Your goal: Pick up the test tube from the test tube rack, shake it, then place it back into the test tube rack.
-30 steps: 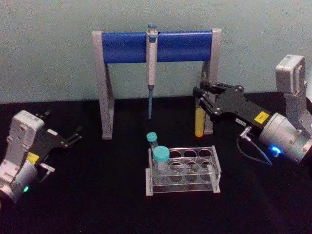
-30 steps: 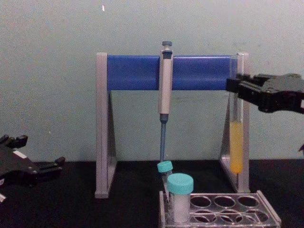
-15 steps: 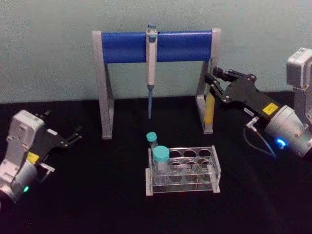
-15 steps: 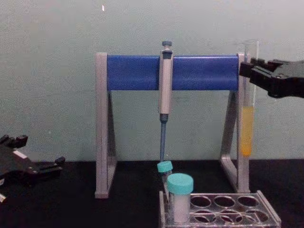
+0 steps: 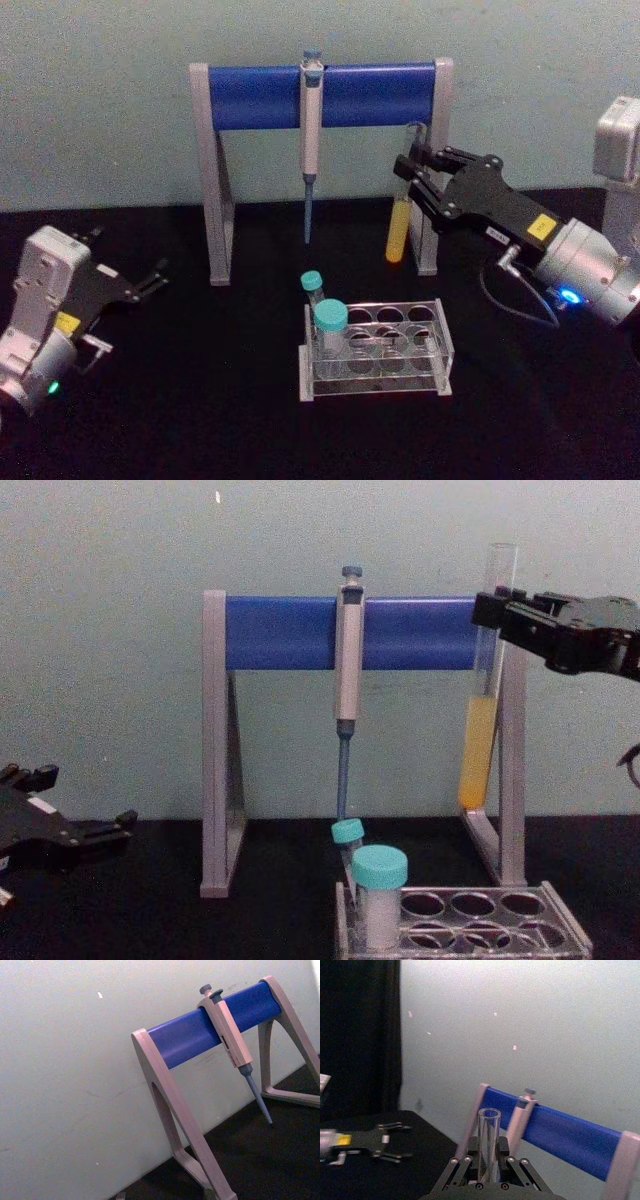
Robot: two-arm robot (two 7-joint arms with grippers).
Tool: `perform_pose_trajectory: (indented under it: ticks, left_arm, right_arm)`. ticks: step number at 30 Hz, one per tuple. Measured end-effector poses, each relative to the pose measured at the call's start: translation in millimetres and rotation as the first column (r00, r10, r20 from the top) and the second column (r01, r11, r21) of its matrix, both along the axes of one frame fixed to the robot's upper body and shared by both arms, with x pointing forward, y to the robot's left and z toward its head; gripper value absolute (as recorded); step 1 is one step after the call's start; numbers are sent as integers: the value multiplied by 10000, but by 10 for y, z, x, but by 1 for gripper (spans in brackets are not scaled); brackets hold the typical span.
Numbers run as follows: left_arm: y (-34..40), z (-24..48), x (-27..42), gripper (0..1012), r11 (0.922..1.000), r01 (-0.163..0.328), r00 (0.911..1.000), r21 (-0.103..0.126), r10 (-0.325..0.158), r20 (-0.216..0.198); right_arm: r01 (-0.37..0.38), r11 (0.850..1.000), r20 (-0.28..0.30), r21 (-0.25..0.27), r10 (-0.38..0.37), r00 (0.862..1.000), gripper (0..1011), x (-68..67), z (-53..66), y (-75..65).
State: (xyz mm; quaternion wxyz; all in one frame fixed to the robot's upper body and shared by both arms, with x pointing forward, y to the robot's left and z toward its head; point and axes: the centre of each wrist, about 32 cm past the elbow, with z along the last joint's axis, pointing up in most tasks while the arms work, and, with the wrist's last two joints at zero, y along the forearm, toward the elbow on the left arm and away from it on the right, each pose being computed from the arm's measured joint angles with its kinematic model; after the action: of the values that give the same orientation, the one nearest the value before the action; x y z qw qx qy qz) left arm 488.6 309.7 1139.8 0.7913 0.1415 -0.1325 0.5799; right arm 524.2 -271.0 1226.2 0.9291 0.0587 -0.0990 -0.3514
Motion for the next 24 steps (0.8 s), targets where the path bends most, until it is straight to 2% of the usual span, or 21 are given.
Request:
perform_pose_trajectory:
  ticks: [4,10,16,24]
  left_arm:
    - [0,0,0,1001,10000,0,10000,0,0,0]
    - [0,0,0,1001,10000,0,10000,0,0,0]
    - [0,0,0,1001,10000,0,10000,0,0,0]
    - [0,0,0,1001,10000,-1,10000,-1,1,0]
  right_arm:
    - [-563,9982,-197,216,567,9982,233,-43,-9,-64]
    - [-897,9959,-479,142,903,9948,232,-122,0,-184]
    - [-437,9990,-688,-104,429,9967,233,-188,14,-335]
    - [255,9992,-573,-301,-272,9980,233,-148,46,-369]
